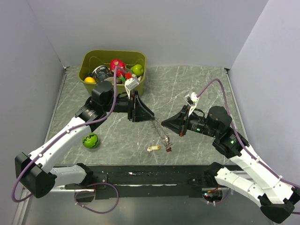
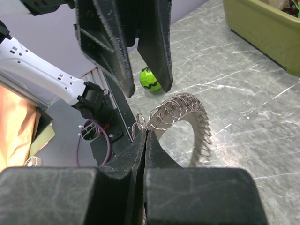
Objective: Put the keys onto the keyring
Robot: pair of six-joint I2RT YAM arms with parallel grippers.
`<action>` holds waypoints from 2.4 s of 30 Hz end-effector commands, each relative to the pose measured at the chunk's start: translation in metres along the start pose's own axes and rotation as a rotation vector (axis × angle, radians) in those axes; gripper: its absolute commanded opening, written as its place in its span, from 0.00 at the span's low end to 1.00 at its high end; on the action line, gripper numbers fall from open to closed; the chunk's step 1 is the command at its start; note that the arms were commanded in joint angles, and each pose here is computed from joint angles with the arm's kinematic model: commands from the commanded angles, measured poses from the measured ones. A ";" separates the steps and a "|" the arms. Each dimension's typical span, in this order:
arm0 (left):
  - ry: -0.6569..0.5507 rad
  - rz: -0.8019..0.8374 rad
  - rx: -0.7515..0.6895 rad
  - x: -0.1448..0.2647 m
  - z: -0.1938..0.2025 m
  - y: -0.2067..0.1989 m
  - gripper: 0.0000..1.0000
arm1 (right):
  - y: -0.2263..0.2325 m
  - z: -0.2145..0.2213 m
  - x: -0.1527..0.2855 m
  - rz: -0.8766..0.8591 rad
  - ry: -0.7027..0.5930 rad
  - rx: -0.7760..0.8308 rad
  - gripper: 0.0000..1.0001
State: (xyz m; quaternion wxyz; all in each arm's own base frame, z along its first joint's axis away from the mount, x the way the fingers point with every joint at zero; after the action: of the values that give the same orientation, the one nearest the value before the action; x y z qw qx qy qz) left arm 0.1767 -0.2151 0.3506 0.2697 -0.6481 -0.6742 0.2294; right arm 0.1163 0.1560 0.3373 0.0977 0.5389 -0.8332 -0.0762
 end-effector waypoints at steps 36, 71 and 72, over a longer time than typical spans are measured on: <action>0.065 -0.020 -0.058 -0.019 -0.001 -0.010 0.19 | 0.000 -0.014 0.001 -0.003 -0.097 0.036 0.00; -0.094 -0.044 -0.273 -0.008 0.008 -0.029 0.01 | 0.006 -0.015 0.023 0.031 -0.178 0.129 0.60; -0.112 -0.046 -0.293 -0.004 0.009 -0.033 0.01 | 0.007 -0.016 0.026 0.035 -0.185 0.135 0.65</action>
State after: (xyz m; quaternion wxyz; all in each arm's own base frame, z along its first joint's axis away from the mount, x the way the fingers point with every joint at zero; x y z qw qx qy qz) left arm 0.1495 -0.2299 0.3472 0.2376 -0.6539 -0.6991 0.1652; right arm 0.1094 0.1445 0.3390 0.0548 0.5310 -0.8423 -0.0749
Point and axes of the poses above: each gripper's point midway between its finger pads, its own x axis back along the fingers, its own y axis along the line the jaws close on, z = x × y, the point moved 10 cm from there along x, back along the fingers, and after that the axes turned 8 degrees about x, right-handed, at the moved point
